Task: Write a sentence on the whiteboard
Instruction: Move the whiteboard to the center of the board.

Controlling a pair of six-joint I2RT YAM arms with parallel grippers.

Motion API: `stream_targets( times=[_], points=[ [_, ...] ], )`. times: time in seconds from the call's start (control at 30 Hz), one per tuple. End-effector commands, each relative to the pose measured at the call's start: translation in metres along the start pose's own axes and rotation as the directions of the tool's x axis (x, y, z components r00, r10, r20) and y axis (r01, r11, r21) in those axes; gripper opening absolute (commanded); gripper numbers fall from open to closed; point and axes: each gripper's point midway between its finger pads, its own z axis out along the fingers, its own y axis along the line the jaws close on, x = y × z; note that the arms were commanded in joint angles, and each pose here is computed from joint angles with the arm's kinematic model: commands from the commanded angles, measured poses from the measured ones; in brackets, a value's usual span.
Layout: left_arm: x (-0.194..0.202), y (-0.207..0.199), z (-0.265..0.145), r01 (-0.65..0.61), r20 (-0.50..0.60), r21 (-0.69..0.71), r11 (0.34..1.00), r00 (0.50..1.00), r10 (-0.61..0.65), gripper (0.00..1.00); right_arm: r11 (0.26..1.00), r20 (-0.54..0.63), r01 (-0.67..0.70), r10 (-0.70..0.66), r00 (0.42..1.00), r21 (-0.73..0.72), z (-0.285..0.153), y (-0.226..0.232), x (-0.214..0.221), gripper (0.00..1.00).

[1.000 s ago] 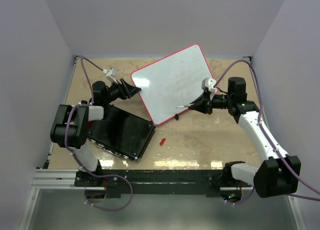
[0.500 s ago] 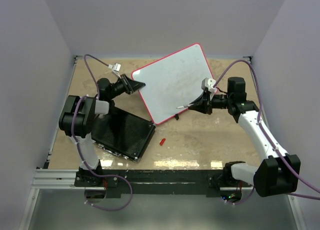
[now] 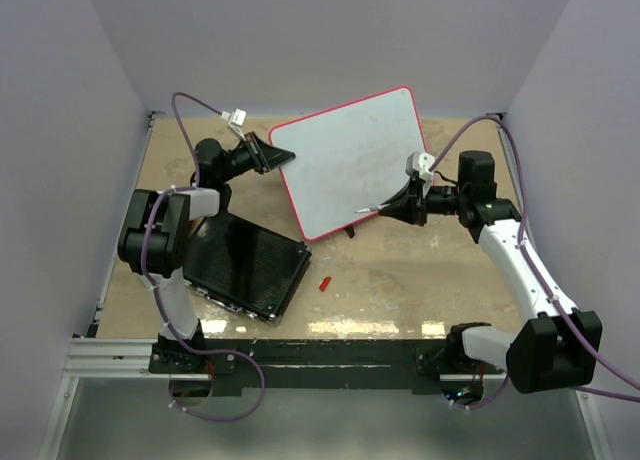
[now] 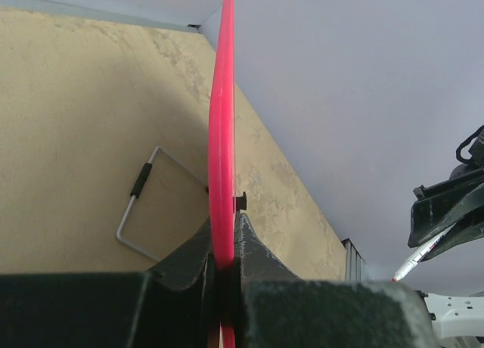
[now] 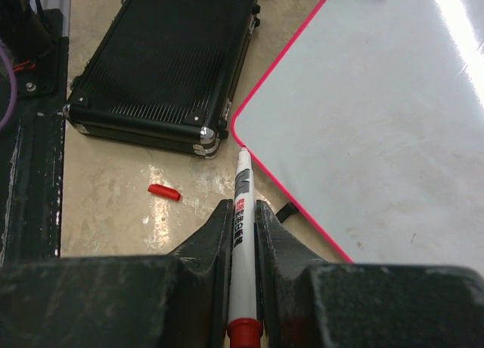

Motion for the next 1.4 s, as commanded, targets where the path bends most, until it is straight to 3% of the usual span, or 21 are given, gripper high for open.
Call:
stream_targets(
  times=[0.0, 0.33, 0.5, 0.7, 0.73, 0.8, 0.83, 1.03, 1.37],
  points=[
    [-0.082, -0.08, 0.006, -0.257, 0.183, 0.119, 0.959, 0.955, 0.233, 0.0, 0.997, 0.014, 0.067, -0.068, 0.998, 0.032, -0.009, -0.007, -0.023, 0.0],
    [-0.109, -0.128, 0.024, -0.249, 0.239, 0.164, 0.955, 0.949, 0.206, 0.0, 0.994, 0.005, 0.094, -0.095, 0.995, 0.052, -0.019, -0.006, -0.051, 0.0],
    [-0.119, -0.165, 0.039, -0.267, 0.263, 0.178, 0.947, 0.94, 0.216, 0.0, 0.979, -0.064, 0.169, -0.163, 0.985, 0.115, -0.037, -0.01, -0.081, 0.0],
    [-0.069, -0.189, 0.034, -0.238, 0.241, 0.165, 0.957, 0.951, 0.194, 0.0, 0.956, -0.095, 0.201, -0.185, 0.978, 0.213, -0.06, 0.004, -0.103, 0.0],
    [-0.042, -0.183, 0.03, -0.21, 0.217, 0.159, 0.965, 0.961, 0.174, 0.0, 0.949, -0.093, 0.215, -0.199, 0.976, 0.23, -0.064, 0.009, -0.106, 0.0],
    [-0.032, -0.193, 0.017, -0.216, 0.257, 0.146, 0.965, 0.951, 0.174, 0.0, 0.953, -0.089, 0.191, -0.175, 0.981, 0.237, -0.062, 0.011, -0.096, 0.0],
    [-0.008, -0.186, 0.012, -0.196, 0.237, 0.134, 0.971, 0.958, 0.161, 0.0, 0.951, -0.082, 0.193, -0.178, 0.981, 0.242, -0.063, 0.015, -0.095, 0.0],
    [0.048, -0.189, -0.019, -0.165, 0.239, 0.146, 0.976, 0.963, 0.127, 0.0, 0.965, -0.08, 0.145, -0.13, 0.988, 0.219, -0.054, 0.018, -0.064, 0.0],
    [0.088, -0.183, -0.05, -0.168, 0.302, 0.083, 0.982, 0.944, 0.136, 0.0, 0.987, -0.042, 0.136, -0.133, 0.99, 0.084, -0.038, 0.04, -0.031, 0.0]
  ],
)
